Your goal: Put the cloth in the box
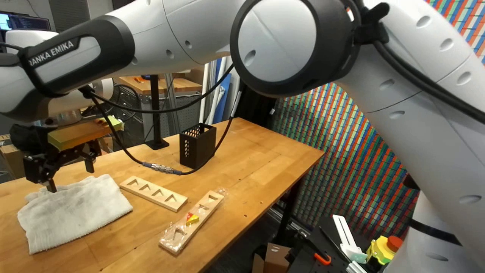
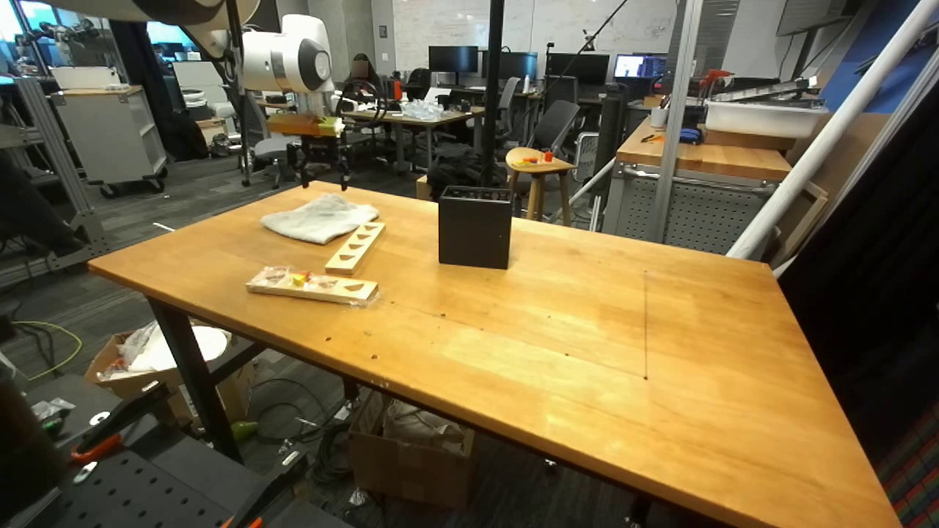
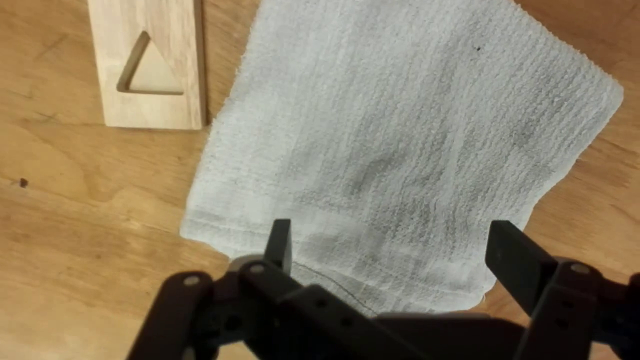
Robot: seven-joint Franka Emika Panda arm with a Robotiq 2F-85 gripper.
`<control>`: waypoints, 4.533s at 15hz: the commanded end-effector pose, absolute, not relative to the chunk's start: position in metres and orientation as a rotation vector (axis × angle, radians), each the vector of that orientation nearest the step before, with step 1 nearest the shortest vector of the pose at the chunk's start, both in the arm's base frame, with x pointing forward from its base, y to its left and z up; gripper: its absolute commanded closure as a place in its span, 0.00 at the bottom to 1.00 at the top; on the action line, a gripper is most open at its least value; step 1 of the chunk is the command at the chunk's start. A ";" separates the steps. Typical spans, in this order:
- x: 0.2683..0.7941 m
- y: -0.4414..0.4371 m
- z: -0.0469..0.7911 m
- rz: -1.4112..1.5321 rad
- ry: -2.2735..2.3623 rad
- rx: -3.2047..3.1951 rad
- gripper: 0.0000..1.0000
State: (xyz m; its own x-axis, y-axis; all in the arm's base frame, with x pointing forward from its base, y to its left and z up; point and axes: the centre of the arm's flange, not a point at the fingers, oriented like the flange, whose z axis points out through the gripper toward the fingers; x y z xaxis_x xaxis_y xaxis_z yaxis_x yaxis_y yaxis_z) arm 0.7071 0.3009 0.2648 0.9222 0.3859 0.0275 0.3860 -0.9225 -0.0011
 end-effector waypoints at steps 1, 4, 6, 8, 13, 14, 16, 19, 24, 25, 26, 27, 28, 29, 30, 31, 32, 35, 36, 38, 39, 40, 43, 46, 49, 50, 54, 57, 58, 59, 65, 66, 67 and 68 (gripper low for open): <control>0.727 0.307 0.253 -0.033 -0.644 -3.025 0.00; 0.728 0.298 0.234 -0.022 -0.680 -3.034 0.00; 0.728 0.293 0.222 -0.001 -0.703 -3.043 0.00; 0.728 0.289 0.211 0.020 -0.727 -3.046 0.00; 0.731 0.290 0.186 0.047 -0.747 -3.022 0.00; 0.730 0.292 0.187 0.047 -0.748 -3.016 0.00; 0.730 0.288 0.186 0.040 -0.728 -3.008 0.00; 0.728 0.278 0.193 0.051 -0.683 -3.031 0.34; 0.727 0.260 0.204 0.037 -0.641 -3.040 0.73; 0.727 0.256 0.205 0.035 -0.632 -3.043 0.80; 0.727 0.252 0.206 0.035 -0.621 -3.041 0.88; 0.726 0.249 0.208 0.036 -0.613 -3.041 0.94; 0.727 0.245 0.208 0.039 -0.606 -3.042 0.98; 0.727 0.242 0.212 0.041 -0.599 -3.047 0.94; 0.727 0.239 0.216 0.040 -0.593 -3.050 0.95; 0.727 0.235 0.222 0.037 -0.588 -3.058 0.94; 0.727 0.231 0.226 0.037 -0.583 -3.063 0.94; 0.724 0.217 0.253 0.045 -0.584 -3.066 0.94; 0.723 0.212 0.262 0.048 -0.580 -3.071 0.94; 0.720 0.198 0.285 0.058 -0.564 -3.086 0.94; 0.717 0.191 0.299 0.061 -0.555 -3.094 0.94; 0.716 0.181 0.312 0.060 -0.547 -3.107 0.94; 0.712 0.147 0.352 0.044 -0.545 -3.147 0.94; 0.709 0.098 0.388 0.051 -0.589 -3.198 0.94; 0.703 0.039 0.417 0.073 -0.670 -3.241 0.94; 0.702 0.017 0.425 0.081 -0.704 -3.251 0.94; 0.698 -0.052 0.444 0.107 -0.818 -3.266 0.94; 0.700 -0.083 0.443 0.115 -0.895 -3.239 0.94; 0.700 -0.088 0.441 0.113 -0.913 -3.222 0.94; 0.700 -0.091 0.437 0.124 -0.921 -3.212 0.94; 0.702 -0.078 0.426 0.141 -0.977 -3.171 0.94; 0.704 -0.076 0.423 0.142 -0.973 -3.166 0.94; 0.704 -0.075 0.421 0.141 -0.969 -3.160 0.94; 0.704 -0.076 0.417 0.143 -0.950 -3.156 0.94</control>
